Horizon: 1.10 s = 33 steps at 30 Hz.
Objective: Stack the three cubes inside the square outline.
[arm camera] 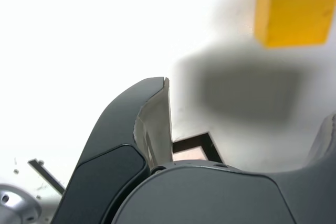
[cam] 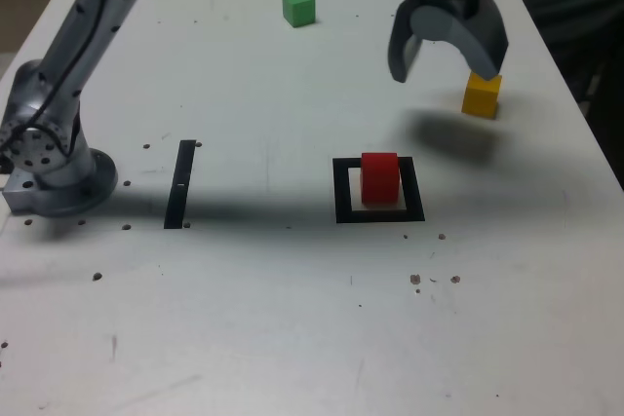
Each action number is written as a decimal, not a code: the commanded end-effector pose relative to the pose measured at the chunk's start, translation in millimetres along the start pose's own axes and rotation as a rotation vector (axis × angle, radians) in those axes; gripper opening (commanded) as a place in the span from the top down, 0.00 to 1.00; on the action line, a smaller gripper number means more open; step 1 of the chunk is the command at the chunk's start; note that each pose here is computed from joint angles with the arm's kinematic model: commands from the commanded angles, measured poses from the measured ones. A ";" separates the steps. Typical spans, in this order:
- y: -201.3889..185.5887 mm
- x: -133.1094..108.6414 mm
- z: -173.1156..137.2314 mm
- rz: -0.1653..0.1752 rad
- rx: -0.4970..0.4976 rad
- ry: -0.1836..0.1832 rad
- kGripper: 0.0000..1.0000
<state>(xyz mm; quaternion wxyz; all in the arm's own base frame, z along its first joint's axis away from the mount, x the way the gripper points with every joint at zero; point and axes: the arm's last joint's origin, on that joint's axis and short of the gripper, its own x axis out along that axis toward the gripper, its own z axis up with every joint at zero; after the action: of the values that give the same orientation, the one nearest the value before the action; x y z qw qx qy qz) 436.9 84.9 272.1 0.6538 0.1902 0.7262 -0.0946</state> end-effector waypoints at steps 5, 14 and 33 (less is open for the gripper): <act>11.5 7.2 12.1 0.000 0.006 -0.005 0.00; 28.3 27.0 30.0 -0.010 0.005 -0.007 0.00; 51.4 57.6 51.8 -0.017 0.010 -0.011 0.15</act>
<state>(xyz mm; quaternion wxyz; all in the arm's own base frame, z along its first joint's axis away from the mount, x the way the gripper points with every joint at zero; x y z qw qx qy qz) 500.7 119.4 216.5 0.6595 0.1869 0.7207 -0.1039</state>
